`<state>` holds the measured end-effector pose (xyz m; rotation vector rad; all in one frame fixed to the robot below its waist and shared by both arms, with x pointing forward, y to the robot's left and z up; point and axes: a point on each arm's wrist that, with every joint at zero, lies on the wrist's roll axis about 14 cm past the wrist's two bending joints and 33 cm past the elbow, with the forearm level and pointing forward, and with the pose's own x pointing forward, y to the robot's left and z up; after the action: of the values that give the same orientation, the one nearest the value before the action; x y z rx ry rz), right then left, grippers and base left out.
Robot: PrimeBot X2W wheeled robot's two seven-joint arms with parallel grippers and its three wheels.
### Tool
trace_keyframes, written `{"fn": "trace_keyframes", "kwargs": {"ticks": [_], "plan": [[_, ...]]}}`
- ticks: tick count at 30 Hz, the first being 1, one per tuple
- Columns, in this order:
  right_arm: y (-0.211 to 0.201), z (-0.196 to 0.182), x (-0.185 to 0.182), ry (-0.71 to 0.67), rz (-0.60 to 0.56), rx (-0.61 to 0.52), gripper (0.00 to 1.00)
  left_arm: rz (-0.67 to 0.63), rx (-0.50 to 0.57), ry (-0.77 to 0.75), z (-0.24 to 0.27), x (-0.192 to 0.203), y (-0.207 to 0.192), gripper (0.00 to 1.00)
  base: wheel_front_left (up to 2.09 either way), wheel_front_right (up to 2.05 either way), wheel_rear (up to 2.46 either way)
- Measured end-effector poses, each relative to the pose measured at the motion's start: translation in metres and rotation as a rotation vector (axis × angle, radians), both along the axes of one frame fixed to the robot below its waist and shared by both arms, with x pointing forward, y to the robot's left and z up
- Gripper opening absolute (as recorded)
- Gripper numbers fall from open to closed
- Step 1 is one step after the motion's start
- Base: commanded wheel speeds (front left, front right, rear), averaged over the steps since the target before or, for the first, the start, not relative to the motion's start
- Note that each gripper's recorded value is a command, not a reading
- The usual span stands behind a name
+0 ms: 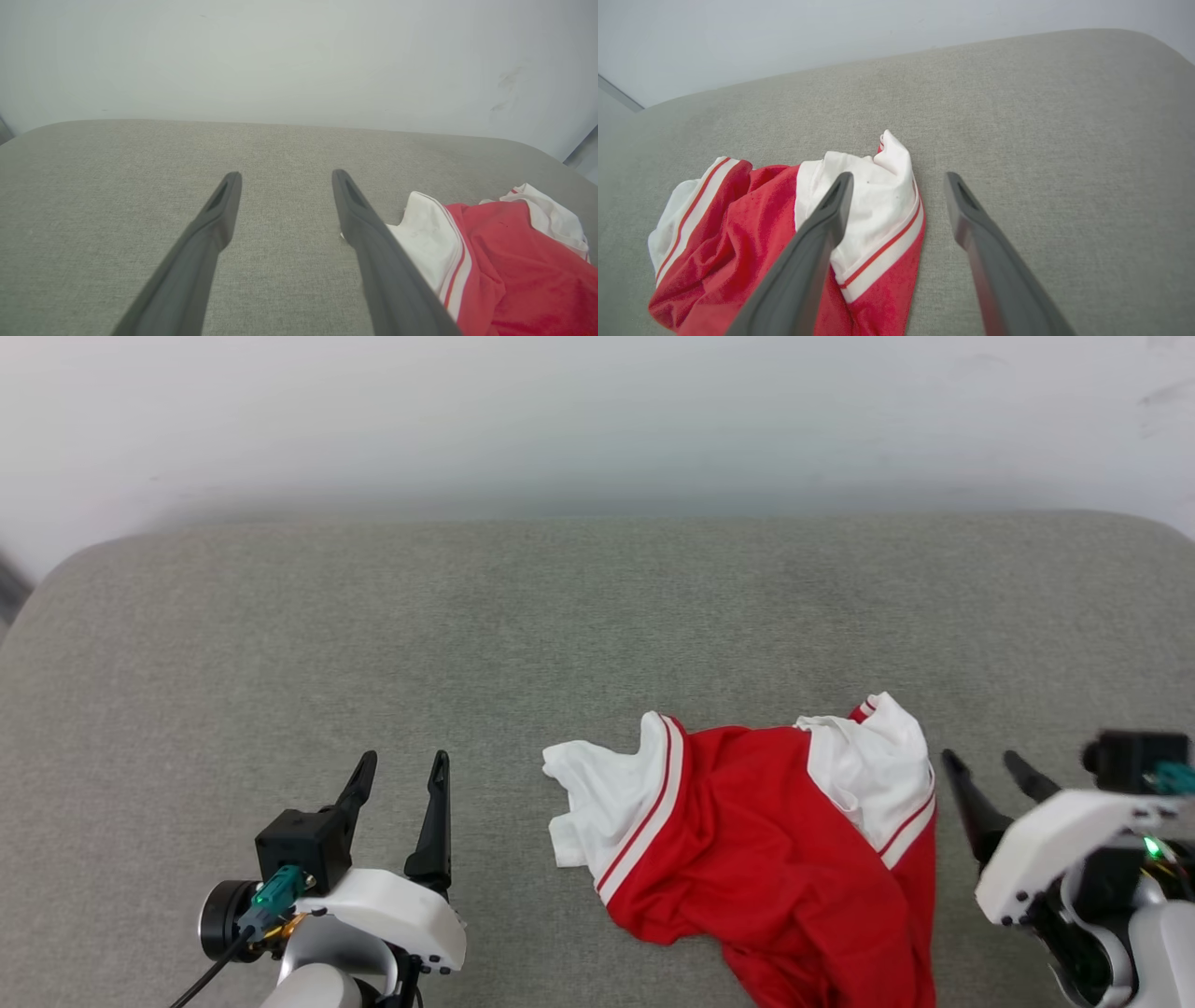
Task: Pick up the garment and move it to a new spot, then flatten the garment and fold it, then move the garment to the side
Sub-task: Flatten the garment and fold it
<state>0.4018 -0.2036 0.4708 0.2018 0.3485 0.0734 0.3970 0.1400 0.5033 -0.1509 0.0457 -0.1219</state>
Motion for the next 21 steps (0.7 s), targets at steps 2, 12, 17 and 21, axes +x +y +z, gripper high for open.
{"fn": "trace_keyframes", "kwargs": {"ticks": [2, 12, 17, 21], "plan": [[0.013, -0.005, 0.004, 0.074, 0.065, -0.009, 1.00, 0.007, -0.001, 0.000, 0.000, -0.001, 0.002, 1.00, 0.00, 0.00, 0.00], [0.067, -0.035, 0.014, 0.398, 0.345, -0.110, 1.00, 0.053, -0.009, 0.014, -0.008, -0.002, 0.017, 1.00, 0.00, 0.00, 0.00], [0.075, -0.060, 0.012, 0.515, 0.391, -0.137, 1.00, 0.073, -0.010, 0.024, -0.012, 0.000, 0.023, 1.00, 0.00, 0.00, 0.00], [0.074, -0.069, 0.012, 0.552, 0.391, -0.145, 0.46, 0.082, -0.009, 0.028, -0.015, -0.001, 0.026, 1.00, 0.00, 0.00, 0.00]]}}
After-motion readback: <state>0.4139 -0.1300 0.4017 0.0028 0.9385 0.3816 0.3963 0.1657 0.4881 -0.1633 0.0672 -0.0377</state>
